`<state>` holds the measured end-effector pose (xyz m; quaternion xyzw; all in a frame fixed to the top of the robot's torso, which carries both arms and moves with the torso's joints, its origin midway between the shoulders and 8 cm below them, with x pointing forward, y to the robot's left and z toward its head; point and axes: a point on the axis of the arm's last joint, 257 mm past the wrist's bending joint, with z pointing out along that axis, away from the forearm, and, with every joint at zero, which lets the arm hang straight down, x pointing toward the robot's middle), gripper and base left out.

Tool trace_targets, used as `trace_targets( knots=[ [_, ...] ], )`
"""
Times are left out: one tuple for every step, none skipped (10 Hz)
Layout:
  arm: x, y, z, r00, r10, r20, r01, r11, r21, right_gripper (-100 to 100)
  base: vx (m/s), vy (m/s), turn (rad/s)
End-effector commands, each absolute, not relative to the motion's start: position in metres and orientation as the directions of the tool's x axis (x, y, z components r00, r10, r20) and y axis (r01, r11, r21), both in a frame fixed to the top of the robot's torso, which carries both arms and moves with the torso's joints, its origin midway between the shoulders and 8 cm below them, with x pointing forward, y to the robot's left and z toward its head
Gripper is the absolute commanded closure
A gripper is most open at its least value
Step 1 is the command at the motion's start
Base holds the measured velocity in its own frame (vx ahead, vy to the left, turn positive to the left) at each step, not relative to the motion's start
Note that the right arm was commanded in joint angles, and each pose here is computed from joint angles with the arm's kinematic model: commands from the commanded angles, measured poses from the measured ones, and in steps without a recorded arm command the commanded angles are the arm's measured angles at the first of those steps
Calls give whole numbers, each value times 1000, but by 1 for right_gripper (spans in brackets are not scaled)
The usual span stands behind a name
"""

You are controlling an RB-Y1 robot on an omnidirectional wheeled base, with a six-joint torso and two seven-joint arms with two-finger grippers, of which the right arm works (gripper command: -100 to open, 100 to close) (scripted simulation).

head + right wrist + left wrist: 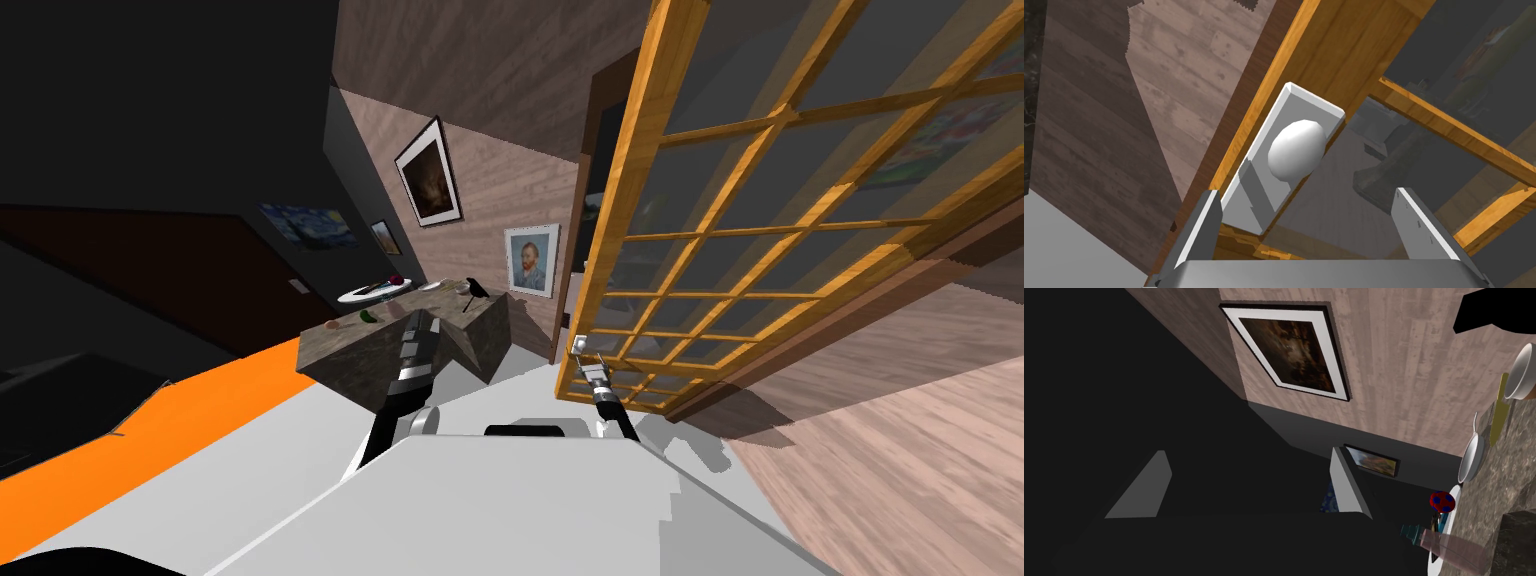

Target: Pull the door open

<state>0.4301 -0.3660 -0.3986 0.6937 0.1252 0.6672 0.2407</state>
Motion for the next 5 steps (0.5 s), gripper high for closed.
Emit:
trace_targets(
  knots=[
    [430,-365,-399,71,440,895,-155,-882,445,-100,-52,-21,55],
    [429,-364,-399,66,406,911,-161,-897,412,-100,-72,-41,68],
    [429,-364,-399,64,391,918,-162,-904,396,-100,-61,-25,34],
    [429,-363,-399,57,349,936,-167,-920,353,-100,-61,-19,47],
    [429,-363,-399,56,343,938,-168,-923,348,-100,-45,-15,28]
  ],
)
